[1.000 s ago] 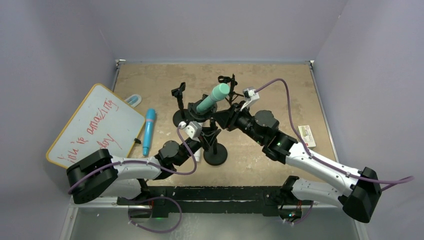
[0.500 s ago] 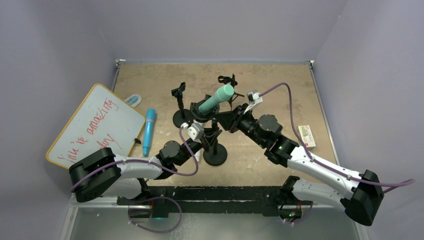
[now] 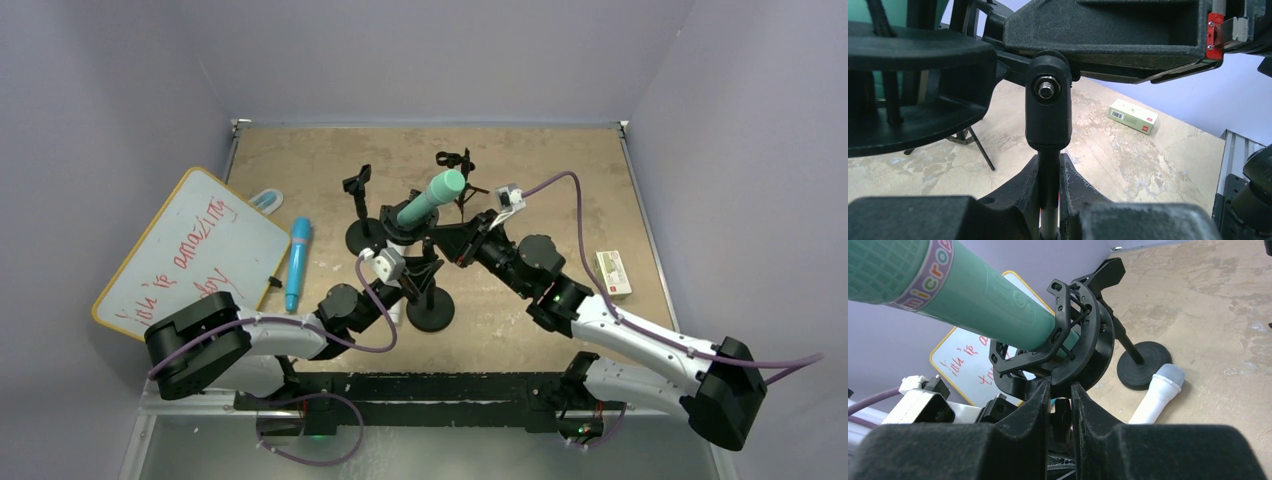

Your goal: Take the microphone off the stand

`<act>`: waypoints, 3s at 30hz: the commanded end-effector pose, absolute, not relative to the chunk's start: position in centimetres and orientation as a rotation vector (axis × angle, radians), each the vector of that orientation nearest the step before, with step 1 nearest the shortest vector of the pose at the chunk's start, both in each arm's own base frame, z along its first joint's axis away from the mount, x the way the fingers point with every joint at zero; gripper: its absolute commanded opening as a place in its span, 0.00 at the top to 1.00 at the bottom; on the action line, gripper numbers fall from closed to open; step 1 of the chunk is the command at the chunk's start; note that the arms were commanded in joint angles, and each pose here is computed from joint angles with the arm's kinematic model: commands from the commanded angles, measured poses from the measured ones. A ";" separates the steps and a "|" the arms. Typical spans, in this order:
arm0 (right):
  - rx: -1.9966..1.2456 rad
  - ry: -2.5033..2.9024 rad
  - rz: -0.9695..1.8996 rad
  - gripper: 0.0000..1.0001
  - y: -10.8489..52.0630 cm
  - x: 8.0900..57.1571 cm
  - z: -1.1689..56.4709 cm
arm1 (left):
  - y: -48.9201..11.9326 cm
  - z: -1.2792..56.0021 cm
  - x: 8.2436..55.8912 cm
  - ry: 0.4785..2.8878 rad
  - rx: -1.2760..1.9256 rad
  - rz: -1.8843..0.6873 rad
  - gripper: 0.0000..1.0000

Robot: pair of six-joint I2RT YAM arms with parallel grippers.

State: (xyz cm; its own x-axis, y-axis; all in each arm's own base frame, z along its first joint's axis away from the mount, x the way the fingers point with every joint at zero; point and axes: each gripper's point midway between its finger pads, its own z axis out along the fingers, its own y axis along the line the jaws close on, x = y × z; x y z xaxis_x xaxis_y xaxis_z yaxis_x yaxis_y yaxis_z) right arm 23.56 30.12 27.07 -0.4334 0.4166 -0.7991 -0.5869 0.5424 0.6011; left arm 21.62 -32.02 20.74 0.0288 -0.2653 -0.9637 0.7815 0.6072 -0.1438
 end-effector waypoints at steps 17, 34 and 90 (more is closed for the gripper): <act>-0.161 1.999 1.003 0.80 28.1 21.5 15.7 | -32.7 16.1 20.9 1.456 0.588 -0.859 1.00; -0.173 2.053 0.983 0.84 28.5 21.6 14.1 | -33.0 16.2 21.2 1.465 0.597 -0.841 1.00; -0.110 2.119 0.965 0.86 27.7 21.1 10.5 | -29.8 17.2 20.2 1.378 0.502 -0.857 1.00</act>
